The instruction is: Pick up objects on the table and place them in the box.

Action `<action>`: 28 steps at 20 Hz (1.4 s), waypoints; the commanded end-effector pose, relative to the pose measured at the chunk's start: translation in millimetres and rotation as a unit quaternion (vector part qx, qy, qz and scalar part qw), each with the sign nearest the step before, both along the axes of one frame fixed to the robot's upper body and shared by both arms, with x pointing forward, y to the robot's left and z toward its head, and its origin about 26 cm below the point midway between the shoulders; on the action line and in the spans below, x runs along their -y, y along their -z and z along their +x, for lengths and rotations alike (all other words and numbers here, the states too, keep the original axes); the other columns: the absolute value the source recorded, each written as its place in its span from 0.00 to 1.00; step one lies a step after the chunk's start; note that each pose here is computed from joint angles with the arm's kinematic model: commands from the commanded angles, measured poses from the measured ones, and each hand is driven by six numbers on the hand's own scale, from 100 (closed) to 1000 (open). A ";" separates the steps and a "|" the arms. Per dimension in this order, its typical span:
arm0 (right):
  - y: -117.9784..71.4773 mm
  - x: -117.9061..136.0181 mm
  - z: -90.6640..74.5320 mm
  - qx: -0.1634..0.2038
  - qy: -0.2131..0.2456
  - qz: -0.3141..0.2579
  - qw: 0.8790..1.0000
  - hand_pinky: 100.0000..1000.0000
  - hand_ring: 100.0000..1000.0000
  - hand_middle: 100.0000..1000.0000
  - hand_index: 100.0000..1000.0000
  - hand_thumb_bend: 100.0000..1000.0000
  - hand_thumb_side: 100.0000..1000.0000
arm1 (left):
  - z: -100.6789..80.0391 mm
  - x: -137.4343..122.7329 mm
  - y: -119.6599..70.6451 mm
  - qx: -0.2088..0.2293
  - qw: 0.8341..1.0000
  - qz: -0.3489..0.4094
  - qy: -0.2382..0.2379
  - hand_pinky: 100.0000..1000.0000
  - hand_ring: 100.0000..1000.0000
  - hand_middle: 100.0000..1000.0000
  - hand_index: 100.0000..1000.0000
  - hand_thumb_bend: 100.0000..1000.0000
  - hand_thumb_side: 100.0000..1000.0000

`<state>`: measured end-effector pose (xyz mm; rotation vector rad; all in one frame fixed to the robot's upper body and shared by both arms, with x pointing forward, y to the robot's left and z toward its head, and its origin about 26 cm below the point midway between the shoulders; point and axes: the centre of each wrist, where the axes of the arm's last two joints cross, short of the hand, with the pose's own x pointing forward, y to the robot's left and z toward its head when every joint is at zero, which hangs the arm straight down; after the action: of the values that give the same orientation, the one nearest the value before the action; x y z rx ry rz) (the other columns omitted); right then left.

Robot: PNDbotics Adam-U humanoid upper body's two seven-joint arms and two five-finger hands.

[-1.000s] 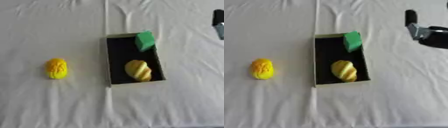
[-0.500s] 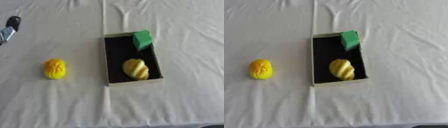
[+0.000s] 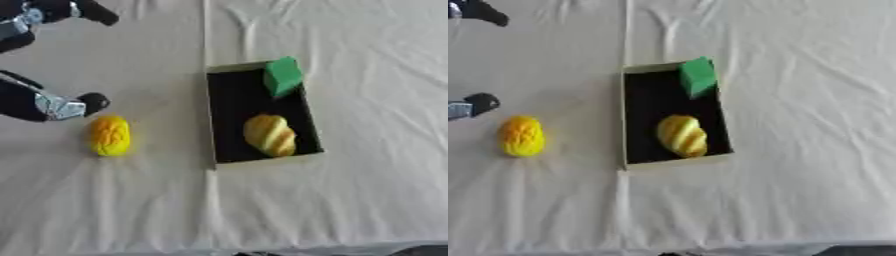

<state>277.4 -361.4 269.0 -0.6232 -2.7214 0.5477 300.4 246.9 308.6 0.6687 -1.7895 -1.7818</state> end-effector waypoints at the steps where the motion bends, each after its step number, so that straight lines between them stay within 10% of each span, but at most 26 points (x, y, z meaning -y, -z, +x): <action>1: -10.0 -2.6 -2.7 0.011 -0.004 -0.006 1.000 0.94 0.88 0.66 0.85 0.00 0.22 | -3.5 4.5 -4.2 -0.018 0.999 0.032 -0.001 0.94 0.87 0.79 0.91 0.47 0.23; 6: -6.5 -2.9 -2.5 0.005 -0.003 0.004 1.000 0.94 0.88 0.65 0.85 0.00 0.28 | -2.8 5.4 6.6 -0.076 0.995 0.064 -0.017 0.94 0.88 0.79 0.91 0.45 0.04; 28: 4.0 -3.5 -2.1 -0.020 0.001 0.036 0.999 0.95 0.87 0.62 0.84 0.00 0.45 | 32.3 -12.0 65.1 -0.145 0.980 0.063 -0.120 0.93 0.88 0.79 0.91 0.48 0.00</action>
<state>278.3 -358.7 256.3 -0.5863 -2.6695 0.4419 330.1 253.7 240.4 0.5703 -1.3628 -1.7401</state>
